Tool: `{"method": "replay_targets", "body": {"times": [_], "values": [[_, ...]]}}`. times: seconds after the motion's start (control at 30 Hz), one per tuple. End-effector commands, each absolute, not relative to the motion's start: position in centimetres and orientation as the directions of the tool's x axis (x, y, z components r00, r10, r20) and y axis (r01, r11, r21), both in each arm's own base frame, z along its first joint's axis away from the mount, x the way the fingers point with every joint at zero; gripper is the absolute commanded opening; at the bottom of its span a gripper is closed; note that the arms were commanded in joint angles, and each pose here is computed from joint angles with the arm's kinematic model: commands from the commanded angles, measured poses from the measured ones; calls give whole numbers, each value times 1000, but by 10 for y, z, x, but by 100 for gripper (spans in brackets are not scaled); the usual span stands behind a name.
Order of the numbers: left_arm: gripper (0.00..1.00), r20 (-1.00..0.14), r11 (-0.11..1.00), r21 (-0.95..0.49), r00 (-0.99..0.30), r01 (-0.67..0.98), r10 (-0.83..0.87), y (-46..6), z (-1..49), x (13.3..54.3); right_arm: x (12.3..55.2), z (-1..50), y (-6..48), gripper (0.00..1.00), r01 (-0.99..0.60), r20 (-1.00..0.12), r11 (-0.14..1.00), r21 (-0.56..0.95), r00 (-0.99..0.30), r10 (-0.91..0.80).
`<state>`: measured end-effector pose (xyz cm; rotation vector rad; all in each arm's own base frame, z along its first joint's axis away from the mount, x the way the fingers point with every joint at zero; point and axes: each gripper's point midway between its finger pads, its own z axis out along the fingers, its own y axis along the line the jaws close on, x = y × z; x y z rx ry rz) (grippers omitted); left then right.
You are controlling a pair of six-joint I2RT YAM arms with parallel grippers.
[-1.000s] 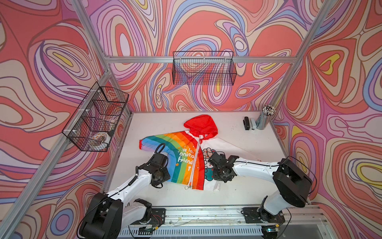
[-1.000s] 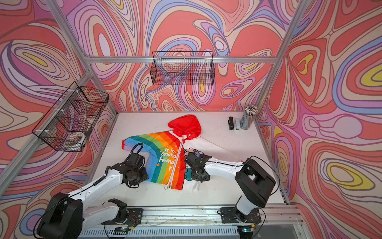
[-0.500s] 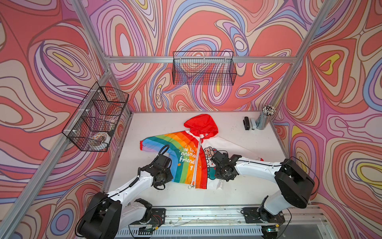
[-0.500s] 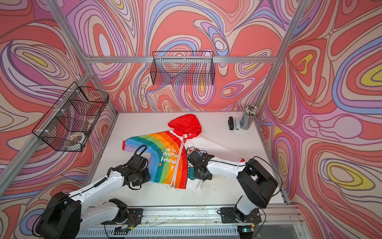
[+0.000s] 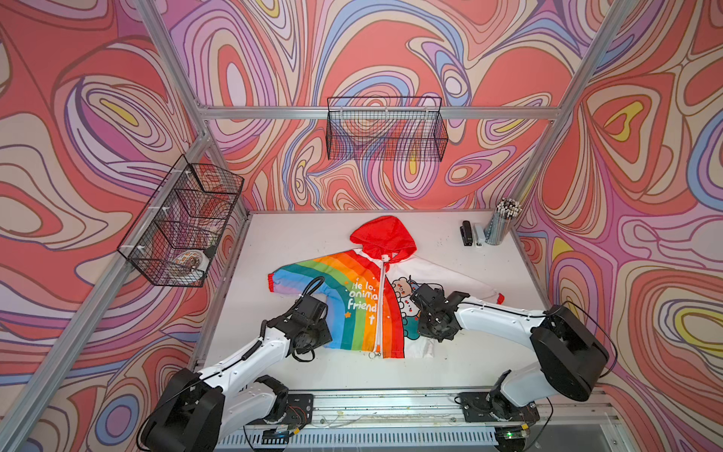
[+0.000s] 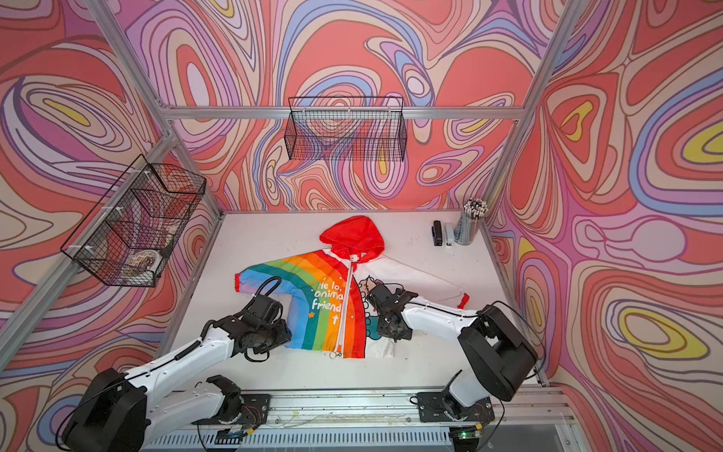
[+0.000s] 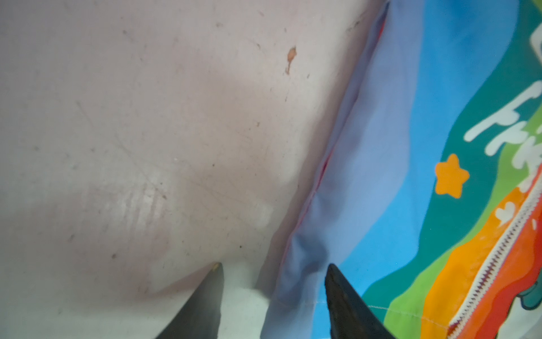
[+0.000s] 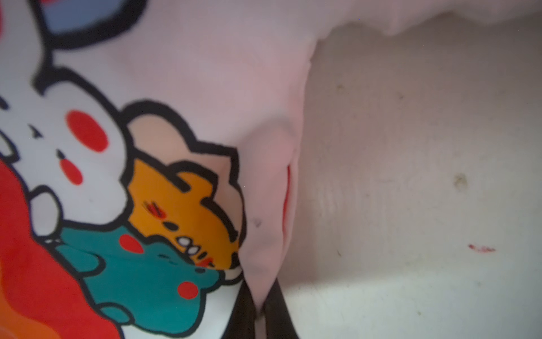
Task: Unzip the jacket
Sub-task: Smooth out the jacket at the center of the board.
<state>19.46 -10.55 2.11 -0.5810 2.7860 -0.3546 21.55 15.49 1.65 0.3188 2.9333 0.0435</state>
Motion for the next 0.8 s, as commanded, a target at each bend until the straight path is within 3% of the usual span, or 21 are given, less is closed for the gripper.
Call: {"method": "replay_targets", "body": {"times": [0.0, 0.27, 0.53, 0.73, 0.77], "values": [[55, -106, 898, -183, -900, -401, -424, -90, -5, 159, 196, 3, 128, 9, 221, -137, 974, -55, -968, 212], [38, -93, 901, -206, -909, -382, -406, -96, -6, 160, 196, 3, 133, 11, 216, -136, 976, -17, -968, 212], [23, -75, 874, -362, -925, -323, -373, -125, -1, 168, 201, 7, 152, 10, 182, -143, 979, 94, -970, 194], [0, -76, 891, -293, -920, -347, -383, -112, -3, 162, 197, 4, 138, 4, 198, -139, 980, 19, -970, 199], [0, -76, 893, -272, -918, -358, -390, -108, -4, 160, 197, 4, 136, 3, 204, -141, 979, 5, -969, 203]]}}
